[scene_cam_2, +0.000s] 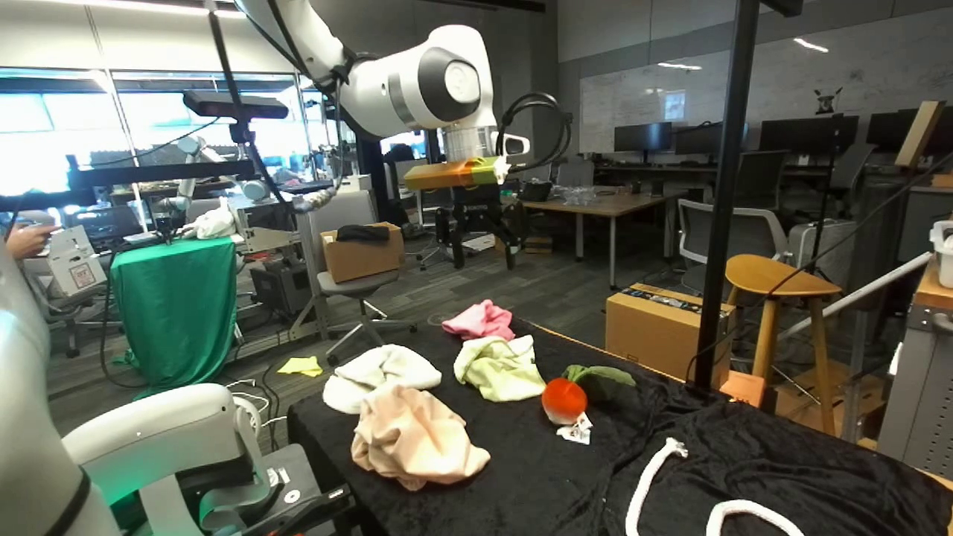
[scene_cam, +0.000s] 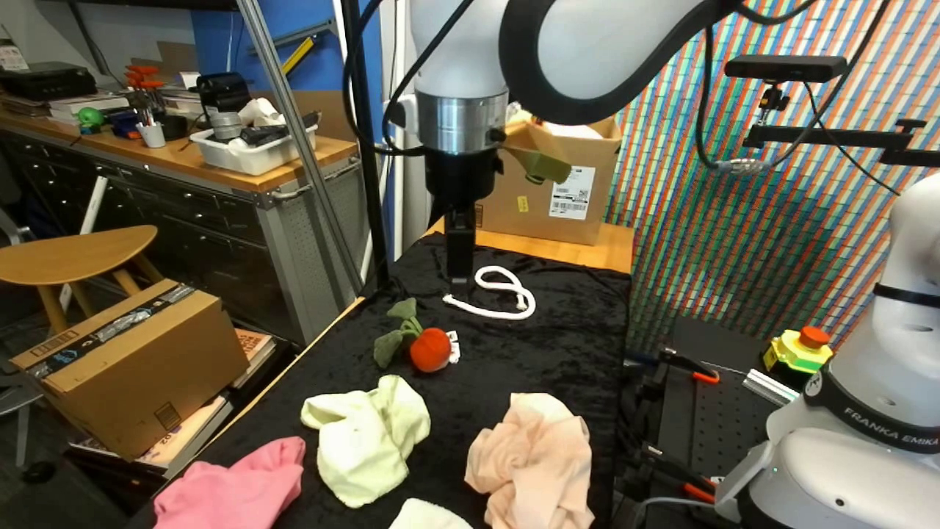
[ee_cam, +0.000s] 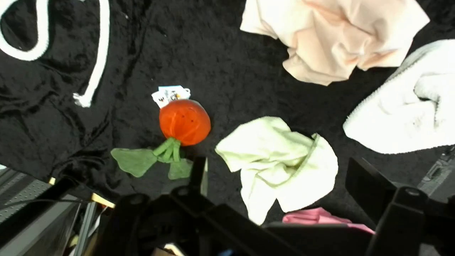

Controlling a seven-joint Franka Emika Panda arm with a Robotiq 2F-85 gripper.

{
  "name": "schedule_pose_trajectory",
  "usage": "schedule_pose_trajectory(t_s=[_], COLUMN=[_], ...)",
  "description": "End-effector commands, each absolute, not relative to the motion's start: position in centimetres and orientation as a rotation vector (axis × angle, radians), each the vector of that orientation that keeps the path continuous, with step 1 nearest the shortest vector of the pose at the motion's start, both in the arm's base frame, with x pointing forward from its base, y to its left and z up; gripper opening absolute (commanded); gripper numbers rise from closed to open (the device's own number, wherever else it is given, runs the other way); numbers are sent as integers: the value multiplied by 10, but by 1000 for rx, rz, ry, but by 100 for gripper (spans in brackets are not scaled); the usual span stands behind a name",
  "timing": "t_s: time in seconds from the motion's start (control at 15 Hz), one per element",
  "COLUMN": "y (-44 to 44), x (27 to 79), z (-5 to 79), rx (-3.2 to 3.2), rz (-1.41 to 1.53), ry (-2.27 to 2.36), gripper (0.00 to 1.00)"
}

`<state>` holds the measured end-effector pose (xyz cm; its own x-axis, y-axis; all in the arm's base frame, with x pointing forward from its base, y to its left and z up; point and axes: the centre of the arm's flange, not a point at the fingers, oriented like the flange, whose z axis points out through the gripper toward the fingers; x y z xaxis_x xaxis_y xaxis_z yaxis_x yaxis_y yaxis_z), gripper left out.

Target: Pile the t-shirts, towels and radish on top of the white rope on the right

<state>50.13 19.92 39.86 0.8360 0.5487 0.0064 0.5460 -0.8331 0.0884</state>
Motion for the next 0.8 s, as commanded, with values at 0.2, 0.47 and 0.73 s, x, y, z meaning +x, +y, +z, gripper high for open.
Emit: schedule_pose_trajectory(t_s=[0.2, 0.47, 0.73], y=[291, 342, 387], x=[563, 578, 586], z=[358, 324, 297], rx=[2921, 2905, 2910], rz=[184, 205, 183], ry=[931, 959, 978], gripper=[100, 100, 100])
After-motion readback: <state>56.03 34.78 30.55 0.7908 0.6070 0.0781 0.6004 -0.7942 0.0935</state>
